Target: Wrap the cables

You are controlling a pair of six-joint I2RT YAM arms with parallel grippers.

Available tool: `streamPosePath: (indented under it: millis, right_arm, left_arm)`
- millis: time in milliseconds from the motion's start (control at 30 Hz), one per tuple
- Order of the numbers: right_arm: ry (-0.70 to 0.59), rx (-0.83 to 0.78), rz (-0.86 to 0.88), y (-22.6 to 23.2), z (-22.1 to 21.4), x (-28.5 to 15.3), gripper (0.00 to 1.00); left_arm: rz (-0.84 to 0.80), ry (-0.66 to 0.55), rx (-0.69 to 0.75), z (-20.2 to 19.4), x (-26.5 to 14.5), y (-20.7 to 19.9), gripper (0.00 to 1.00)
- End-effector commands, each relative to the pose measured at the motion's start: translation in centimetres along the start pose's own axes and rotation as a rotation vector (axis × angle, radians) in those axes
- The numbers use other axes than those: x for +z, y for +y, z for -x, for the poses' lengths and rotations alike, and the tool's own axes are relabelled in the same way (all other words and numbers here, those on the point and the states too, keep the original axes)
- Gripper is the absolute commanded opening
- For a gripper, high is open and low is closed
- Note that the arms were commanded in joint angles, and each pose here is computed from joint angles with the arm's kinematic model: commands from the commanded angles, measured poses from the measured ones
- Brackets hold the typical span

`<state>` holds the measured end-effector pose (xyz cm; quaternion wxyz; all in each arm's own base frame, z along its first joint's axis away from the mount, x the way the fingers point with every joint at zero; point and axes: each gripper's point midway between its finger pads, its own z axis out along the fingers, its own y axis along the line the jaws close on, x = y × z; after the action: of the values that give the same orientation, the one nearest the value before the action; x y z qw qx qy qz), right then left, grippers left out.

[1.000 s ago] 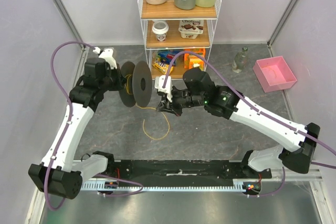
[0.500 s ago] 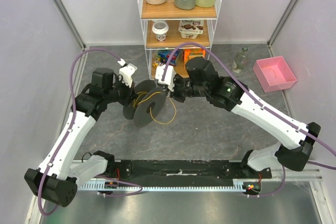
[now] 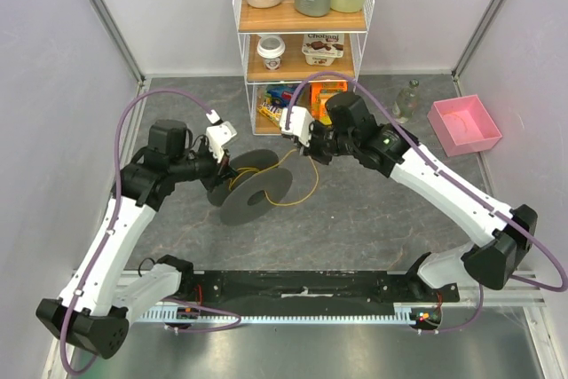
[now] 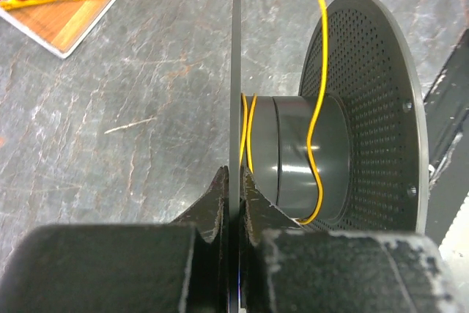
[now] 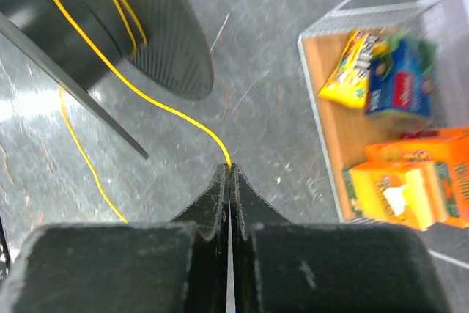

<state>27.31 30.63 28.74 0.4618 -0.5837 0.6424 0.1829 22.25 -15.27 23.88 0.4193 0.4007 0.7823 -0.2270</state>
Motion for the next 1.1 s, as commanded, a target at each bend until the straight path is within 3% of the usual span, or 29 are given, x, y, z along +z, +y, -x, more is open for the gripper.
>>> streamPosePath:
  millis: [0, 167, 400, 500, 667, 833, 933, 1067]
  right_arm:
    - [0.047, -0.017, 0.041, 1.1, -3.4, 0.7, 0.0]
    - [0.092, 0.025, 0.06, 1.9, -6.6, 1.9, 0.0]
    - [0.036, 0.174, 0.09, 3.0, -8.9, 3.3, 0.0]
    - [-0.026, 0.241, 0.16, 4.4, -8.3, 4.4, 0.0]
    - [-0.042, 0.428, 0.244, 6.1, -8.8, 6.5, 0.01]
    - [-0.041, 0.602, 0.288, 7.8, -9.7, 7.7, 0.39]
    - [-0.001, 0.627, 0.268, 7.9, -11.2, 7.8, 0.48]
    - [0.037, 0.637, 0.224, 6.9, -12.9, 7.3, 0.53]
  left_arm:
    - [-0.131, -0.194, 0.064, 5.9, -2.7, -3.1, 0.02]
    - [-0.15, -0.265, 0.005, 8.8, -4.0, -3.6, 0.02]
    - [-0.018, -0.325, -0.333, 12.6, -4.0, 0.4, 0.02]
    - [0.012, -0.313, -0.414, 12.2, -3.1, 1.4, 0.02]
    - [0.138, -0.209, -0.528, 7.4, -0.4, 3.7, 0.02]
    - [0.232, -0.166, -0.644, 4.1, 1.0, 5.0, 0.02]
    - [0.318, -0.128, -0.675, 2.2, 1.7, 6.4, 0.02]
    - [0.37, -0.074, -0.711, -0.2, 3.1, 7.4, 0.02]
